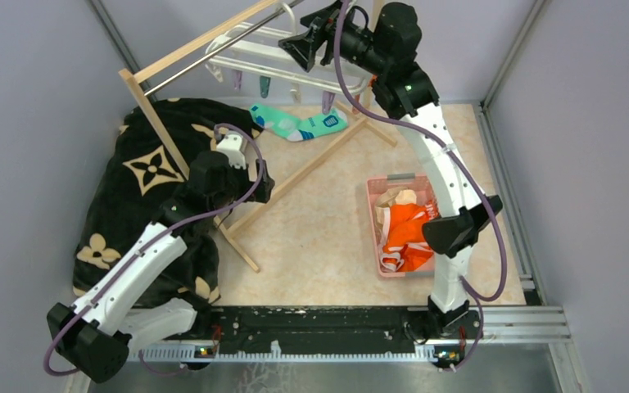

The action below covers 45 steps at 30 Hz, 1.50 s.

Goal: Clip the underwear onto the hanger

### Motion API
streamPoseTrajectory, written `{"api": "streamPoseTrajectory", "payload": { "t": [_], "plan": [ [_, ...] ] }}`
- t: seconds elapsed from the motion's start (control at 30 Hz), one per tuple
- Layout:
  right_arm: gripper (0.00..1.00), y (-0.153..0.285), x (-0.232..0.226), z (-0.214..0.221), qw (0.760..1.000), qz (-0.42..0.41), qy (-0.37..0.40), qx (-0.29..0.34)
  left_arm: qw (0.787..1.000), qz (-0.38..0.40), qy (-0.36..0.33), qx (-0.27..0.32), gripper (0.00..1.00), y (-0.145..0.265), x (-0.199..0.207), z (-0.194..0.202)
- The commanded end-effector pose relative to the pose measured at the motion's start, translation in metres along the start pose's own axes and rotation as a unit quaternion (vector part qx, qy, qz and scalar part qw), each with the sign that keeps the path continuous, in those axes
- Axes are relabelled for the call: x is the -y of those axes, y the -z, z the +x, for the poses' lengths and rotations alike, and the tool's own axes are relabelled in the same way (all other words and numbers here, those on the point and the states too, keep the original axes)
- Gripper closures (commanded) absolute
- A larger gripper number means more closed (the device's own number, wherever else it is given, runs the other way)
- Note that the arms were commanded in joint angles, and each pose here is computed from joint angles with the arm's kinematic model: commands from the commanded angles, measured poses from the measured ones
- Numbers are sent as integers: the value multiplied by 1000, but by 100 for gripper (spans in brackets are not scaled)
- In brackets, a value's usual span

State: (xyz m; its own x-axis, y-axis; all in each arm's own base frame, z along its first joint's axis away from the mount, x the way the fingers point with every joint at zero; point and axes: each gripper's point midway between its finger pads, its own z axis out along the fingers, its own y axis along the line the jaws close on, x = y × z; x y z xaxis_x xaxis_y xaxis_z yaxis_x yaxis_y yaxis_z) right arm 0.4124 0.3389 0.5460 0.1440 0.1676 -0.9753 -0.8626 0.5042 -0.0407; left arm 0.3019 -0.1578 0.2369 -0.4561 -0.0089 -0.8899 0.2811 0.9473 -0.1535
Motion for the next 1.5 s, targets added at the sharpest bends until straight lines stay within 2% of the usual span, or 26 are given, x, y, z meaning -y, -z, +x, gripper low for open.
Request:
{"api": "streamPoseTrajectory", "payload": {
  "t": [0.0,0.1,0.33,0.6,0.73,0.9,1.23,1.47],
  "plan": [
    [27,-2,4,-43,997,22,44,66,1000,10,12,14,0,5,3,-5],
    [31,-5,12,-39,996,41,43,68,1000,11,13,12,1,5,3,-3],
    [48,-12,17,-34,995,46,42,72,1000,9,16,9,1,4,2,1],
    [61,-18,12,-35,995,30,28,86,1000,8,13,3,1,1,2,4],
    [73,-18,7,-41,994,22,4,103,1000,6,11,4,0,1,1,3],
    [100,-16,9,-46,991,35,-46,121,1000,3,12,6,1,1,-1,3],
    [100,-10,9,-72,962,49,-195,183,1000,4,12,8,0,3,0,1],
    [100,2,15,-90,938,72,-254,224,1000,7,13,15,0,5,1,-4]
  ]
}}
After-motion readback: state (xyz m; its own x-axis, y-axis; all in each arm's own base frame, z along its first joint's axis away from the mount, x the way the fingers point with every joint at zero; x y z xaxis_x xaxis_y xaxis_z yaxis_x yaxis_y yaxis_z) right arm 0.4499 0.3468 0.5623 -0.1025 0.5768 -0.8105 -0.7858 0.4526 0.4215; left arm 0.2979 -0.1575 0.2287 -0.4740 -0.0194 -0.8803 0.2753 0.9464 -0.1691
